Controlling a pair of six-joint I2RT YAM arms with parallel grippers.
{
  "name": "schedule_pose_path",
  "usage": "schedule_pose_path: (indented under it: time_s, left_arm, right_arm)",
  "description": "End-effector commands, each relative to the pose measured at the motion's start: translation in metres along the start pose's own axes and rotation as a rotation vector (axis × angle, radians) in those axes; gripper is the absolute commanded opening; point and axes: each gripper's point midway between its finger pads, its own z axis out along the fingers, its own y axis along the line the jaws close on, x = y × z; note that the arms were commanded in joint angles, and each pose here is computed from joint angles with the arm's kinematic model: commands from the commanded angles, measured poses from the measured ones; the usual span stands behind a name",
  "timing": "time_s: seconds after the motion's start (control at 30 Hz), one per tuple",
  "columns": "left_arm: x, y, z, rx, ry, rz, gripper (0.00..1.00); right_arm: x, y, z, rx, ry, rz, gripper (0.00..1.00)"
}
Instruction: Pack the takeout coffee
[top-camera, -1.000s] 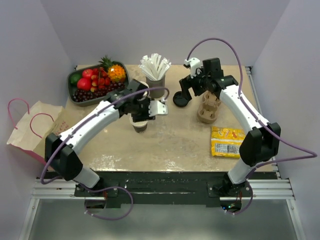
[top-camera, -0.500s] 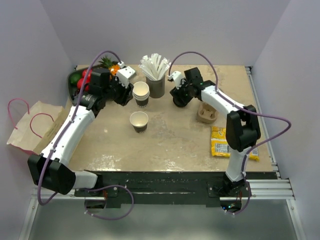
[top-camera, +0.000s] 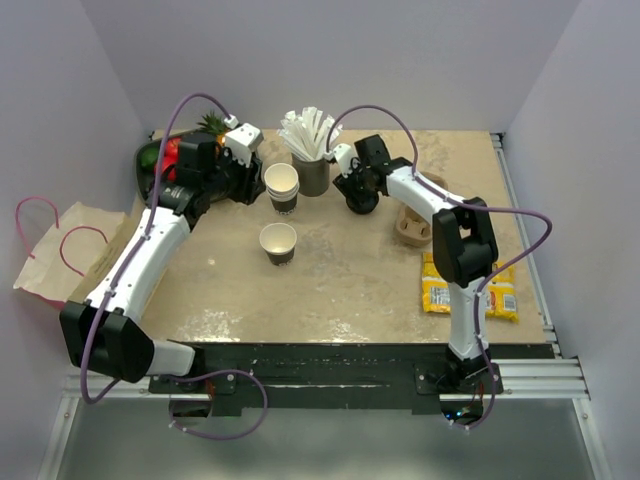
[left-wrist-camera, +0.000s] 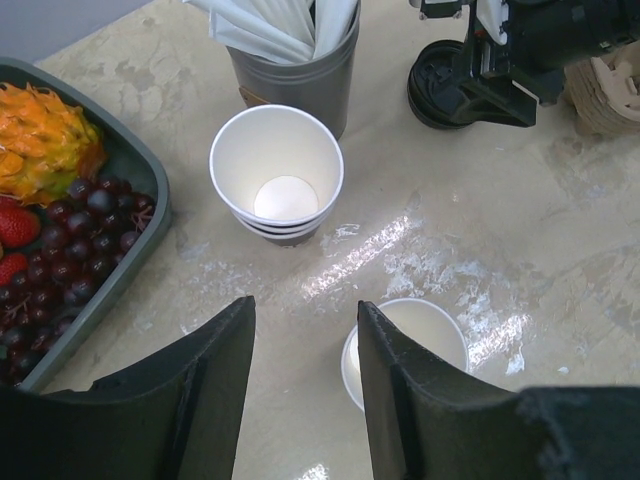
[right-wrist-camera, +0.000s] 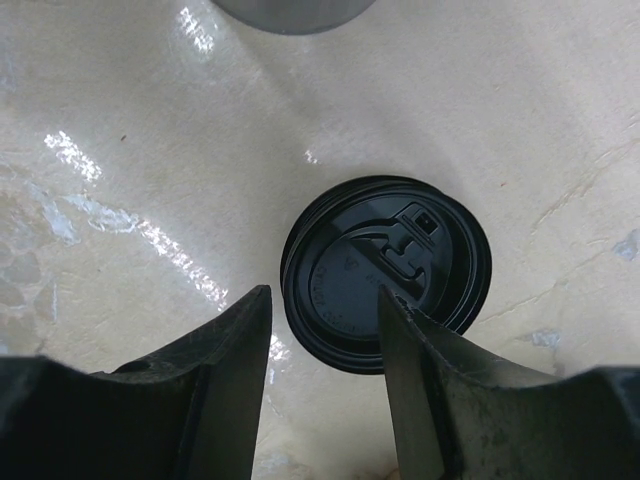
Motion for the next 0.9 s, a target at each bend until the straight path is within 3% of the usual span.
schedule_pose_path:
  time_s: [0.0, 0.2, 0.4, 0.87]
  left_arm:
    - [-0.024, 0.003, -0.001, 0.0, -0.072, -0.012, 0.5]
    - [-0.027, 0.005, 0.001, -0.003, -0.075, -0.011, 0.5]
    - [-0.023, 0.008, 0.004, -0.011, -0.065, -0.014, 0.5]
    - [-0.014, 0.014, 0.008, -0.024, -0.028, 0.011, 0.5]
  right_arm:
    - [-0.021, -0.008, -0.01, 0.023, -0.045, -0.001, 0.48]
    - [-0.024, -0.006, -0.015, 0.017, -0.049, -0.002, 0.44]
    - [-0.039, -0.037, -0.027, 0.071, -0.104, 0.094, 0.39]
    - [-0.019, -0.085, -0.003, 0.087, -0.062, 0.181, 0.36]
